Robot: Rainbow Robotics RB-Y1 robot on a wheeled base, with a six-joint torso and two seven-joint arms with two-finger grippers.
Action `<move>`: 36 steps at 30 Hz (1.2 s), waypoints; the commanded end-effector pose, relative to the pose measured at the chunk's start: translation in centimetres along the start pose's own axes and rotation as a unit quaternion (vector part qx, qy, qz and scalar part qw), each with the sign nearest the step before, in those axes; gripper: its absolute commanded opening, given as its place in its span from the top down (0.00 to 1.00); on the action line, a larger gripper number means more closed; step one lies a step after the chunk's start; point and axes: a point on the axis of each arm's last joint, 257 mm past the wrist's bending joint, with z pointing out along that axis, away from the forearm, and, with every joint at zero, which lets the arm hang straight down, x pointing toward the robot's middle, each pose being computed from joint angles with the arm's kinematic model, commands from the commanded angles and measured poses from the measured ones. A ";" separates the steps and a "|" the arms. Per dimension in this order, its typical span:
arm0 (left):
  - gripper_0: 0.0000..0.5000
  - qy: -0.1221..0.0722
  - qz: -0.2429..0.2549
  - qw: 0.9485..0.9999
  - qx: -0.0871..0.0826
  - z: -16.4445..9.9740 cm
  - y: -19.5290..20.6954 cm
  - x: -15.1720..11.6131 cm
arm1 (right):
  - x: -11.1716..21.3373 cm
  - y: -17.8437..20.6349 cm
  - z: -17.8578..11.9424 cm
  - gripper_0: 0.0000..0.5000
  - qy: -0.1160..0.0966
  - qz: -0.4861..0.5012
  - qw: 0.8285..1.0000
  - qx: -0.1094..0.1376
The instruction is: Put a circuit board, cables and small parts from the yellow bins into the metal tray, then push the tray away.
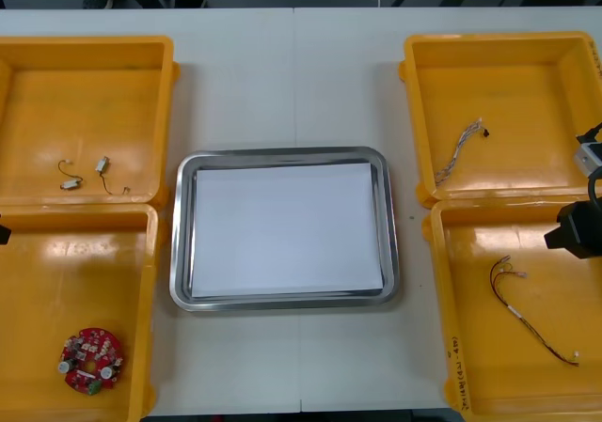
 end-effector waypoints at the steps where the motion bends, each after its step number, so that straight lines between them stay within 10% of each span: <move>1: 0.00 0.001 -0.037 0.999 -0.021 -0.6 0.8 0.4 | 0.7 -1.0 -0.4 0.00 0.011 0.007 1.000 0.018; 15: 0.00 0.001 -0.037 0.999 -0.021 -0.6 0.8 0.4 | 2.5 -1.6 0.1 0.00 0.033 0.008 0.999 0.013; 16: 0.00 0.027 -0.039 0.999 -0.005 0.8 -0.1 2.2 | 2.7 -1.6 -0.1 0.00 0.036 0.003 0.999 0.010; 26: 0.00 0.046 -0.005 0.998 0.049 0.7 -3.1 3.7 | 2.7 -2.0 -0.7 0.00 0.040 -0.084 0.996 0.010; 36: 0.00 0.070 0.058 0.994 0.053 0.6 -5.4 8.2 | 4.5 -1.4 -0.2 0.00 0.056 -0.135 0.989 0.001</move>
